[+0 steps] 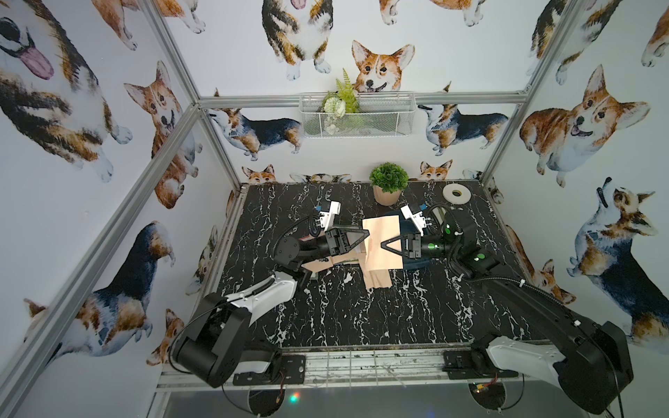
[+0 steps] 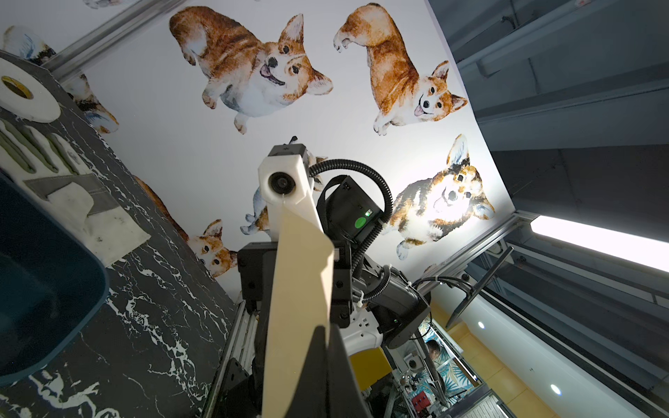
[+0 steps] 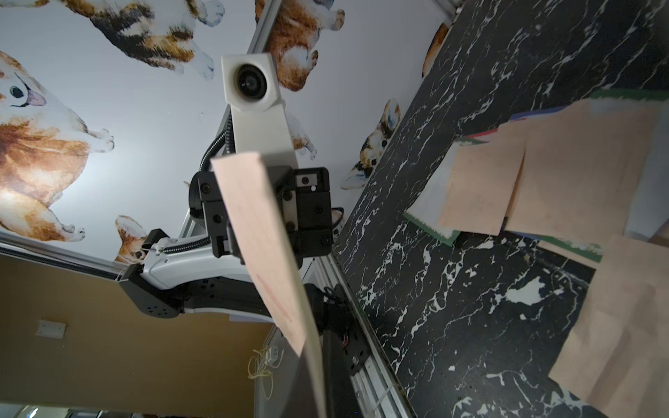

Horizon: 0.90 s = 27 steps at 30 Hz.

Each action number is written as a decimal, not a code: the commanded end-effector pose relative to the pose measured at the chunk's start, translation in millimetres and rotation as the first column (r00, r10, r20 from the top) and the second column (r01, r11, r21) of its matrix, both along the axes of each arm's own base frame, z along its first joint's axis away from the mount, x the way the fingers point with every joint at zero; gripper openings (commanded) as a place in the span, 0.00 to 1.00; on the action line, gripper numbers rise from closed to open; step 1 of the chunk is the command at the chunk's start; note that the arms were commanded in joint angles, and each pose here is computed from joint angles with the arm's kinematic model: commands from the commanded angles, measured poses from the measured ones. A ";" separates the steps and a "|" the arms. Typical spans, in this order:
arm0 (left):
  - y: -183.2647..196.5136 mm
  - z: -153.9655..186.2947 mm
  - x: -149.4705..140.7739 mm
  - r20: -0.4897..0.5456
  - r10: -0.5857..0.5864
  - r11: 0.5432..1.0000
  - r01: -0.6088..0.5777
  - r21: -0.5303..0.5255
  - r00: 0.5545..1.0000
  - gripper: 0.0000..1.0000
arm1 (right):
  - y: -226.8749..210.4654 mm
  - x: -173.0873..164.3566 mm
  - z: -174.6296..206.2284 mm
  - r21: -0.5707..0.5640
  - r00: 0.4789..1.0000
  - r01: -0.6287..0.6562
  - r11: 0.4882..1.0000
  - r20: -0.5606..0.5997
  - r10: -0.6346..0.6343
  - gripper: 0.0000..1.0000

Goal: Take out the stationery paper from the storage box
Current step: Pick up the stationery paper from the storage box, then place the stationery paper at the center of the board.

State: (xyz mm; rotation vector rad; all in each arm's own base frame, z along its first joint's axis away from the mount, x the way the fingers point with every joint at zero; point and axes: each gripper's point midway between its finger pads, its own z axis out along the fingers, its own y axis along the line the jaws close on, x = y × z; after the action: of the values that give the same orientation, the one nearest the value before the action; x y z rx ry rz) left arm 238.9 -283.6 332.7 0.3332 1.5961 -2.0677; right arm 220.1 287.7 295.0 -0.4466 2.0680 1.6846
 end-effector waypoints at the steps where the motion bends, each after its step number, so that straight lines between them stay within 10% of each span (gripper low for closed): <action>1: 1.2 3.3 -4.2 0.022 0.001 0.999 -0.002 0.039 1.000 0.00 | -7.3 7.0 -19.1 -0.093 0.998 0.065 0.994 -0.005 -0.065 0.00; 6: 5.0 -4.6 -7.0 0.049 0.058 0.984 -0.065 0.166 0.997 0.03 | -8.2 9.0 -20.9 -0.101 0.997 0.078 0.992 -0.007 -0.079 0.00; 10: 20.9 -17.7 -8.7 0.113 0.169 0.917 -0.198 0.347 0.979 0.71 | -3.9 13.4 -12.5 -0.076 0.997 0.075 0.994 0.003 -0.075 0.00; 13: 49.3 -16.3 -8.3 0.210 0.305 0.809 -0.369 0.457 0.929 0.93 | 3.5 19.8 -12.0 -0.079 0.998 0.067 0.995 -0.002 -0.067 0.00; 27: 176.0 29.4 -46.1 0.518 0.659 0.401 -0.838 0.371 0.545 0.99 | 71.5 117.8 -105.5 -0.307 0.980 0.096 0.947 -0.138 -0.144 0.00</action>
State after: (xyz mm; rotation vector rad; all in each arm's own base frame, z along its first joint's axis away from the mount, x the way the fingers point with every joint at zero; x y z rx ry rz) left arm 188.4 -133.8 379.9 0.1147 1.6548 -0.9141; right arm 315.2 349.0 217.7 -0.3181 2.3617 1.4478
